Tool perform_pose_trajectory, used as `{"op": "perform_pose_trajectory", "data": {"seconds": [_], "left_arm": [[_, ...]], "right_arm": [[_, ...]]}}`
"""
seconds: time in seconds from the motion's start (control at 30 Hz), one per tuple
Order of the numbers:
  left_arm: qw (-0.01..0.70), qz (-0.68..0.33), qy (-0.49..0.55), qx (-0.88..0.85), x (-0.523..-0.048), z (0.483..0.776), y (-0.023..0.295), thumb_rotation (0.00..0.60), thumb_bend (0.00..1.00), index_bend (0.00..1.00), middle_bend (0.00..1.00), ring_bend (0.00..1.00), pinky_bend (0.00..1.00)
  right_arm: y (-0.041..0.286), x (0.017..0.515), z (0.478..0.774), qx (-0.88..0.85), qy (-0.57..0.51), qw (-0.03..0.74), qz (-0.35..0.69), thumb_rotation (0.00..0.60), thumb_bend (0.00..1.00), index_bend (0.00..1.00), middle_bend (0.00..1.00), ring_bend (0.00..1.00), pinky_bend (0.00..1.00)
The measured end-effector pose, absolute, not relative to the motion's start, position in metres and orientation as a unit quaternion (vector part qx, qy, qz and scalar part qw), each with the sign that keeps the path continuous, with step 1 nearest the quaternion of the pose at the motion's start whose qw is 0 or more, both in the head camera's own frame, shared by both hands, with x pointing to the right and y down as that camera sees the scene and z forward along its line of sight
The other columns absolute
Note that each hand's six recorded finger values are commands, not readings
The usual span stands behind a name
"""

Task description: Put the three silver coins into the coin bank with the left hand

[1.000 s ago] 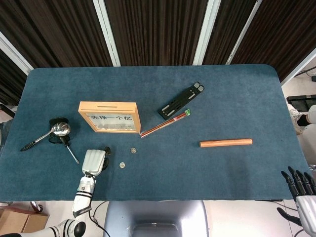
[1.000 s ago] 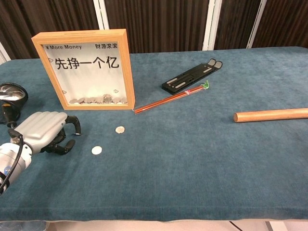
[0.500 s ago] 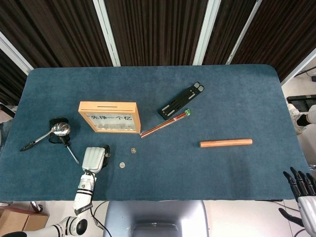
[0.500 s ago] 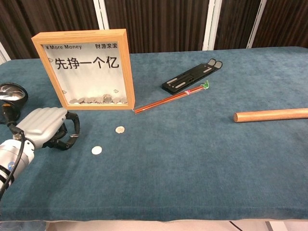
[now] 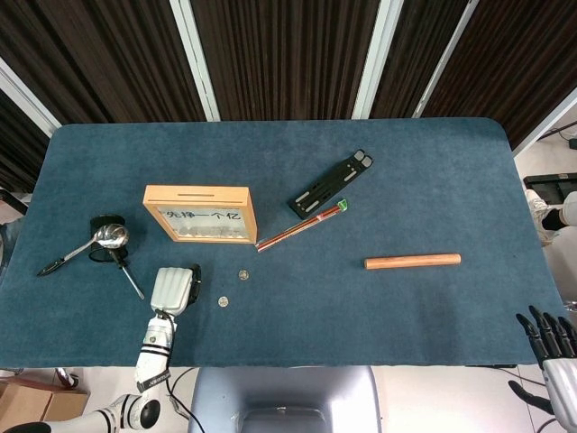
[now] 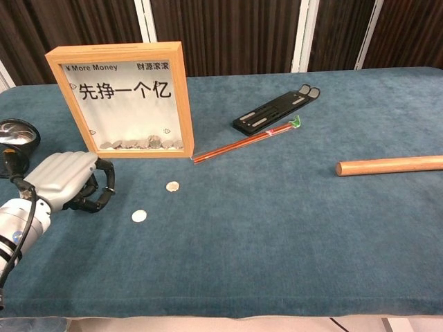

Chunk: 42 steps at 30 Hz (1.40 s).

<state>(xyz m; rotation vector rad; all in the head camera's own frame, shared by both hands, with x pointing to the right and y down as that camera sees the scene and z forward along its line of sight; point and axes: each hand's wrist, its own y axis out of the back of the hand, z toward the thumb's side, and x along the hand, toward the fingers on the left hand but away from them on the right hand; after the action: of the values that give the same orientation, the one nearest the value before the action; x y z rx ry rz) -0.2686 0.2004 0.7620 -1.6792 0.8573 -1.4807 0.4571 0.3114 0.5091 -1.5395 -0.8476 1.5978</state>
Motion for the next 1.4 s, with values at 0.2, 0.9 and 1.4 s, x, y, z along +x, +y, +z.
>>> {"op": "perform_pose_trajectory", "data": {"seconds": [0.2, 0.9, 1.4], "left_arm": [[0.368, -0.570, 0.340, -0.651, -0.268, 0.758, 0.197, 0.600, 0.52, 0.62, 1.00, 1.00, 1.00], [0.429, -0.495, 0.485, -0.579, -0.266, 0.564, 0.057, 0.600, 0.50, 0.59, 1.00, 1.00, 1.00], [0.400, -0.554, 0.469, -0.560, -0.238, 0.586, 0.010, 0.600, 0.50, 0.59, 1.00, 1.00, 1.00]], "right_arm": [[0.311, 0.457, 0.510, -0.601, -0.329, 0.374, 0.625, 0.600, 0.22, 0.00, 0.00, 0.00, 0.00], [0.307, 0.455, 0.513, -0.612, -0.327, 0.364, 0.621, 0.600, 0.22, 0.00, 0.00, 0.00, 0.00], [0.306, 0.461, 0.507, -0.610, -0.339, 0.361, 0.619, 0.600, 0.22, 0.00, 0.00, 0.00, 0.00]]}}
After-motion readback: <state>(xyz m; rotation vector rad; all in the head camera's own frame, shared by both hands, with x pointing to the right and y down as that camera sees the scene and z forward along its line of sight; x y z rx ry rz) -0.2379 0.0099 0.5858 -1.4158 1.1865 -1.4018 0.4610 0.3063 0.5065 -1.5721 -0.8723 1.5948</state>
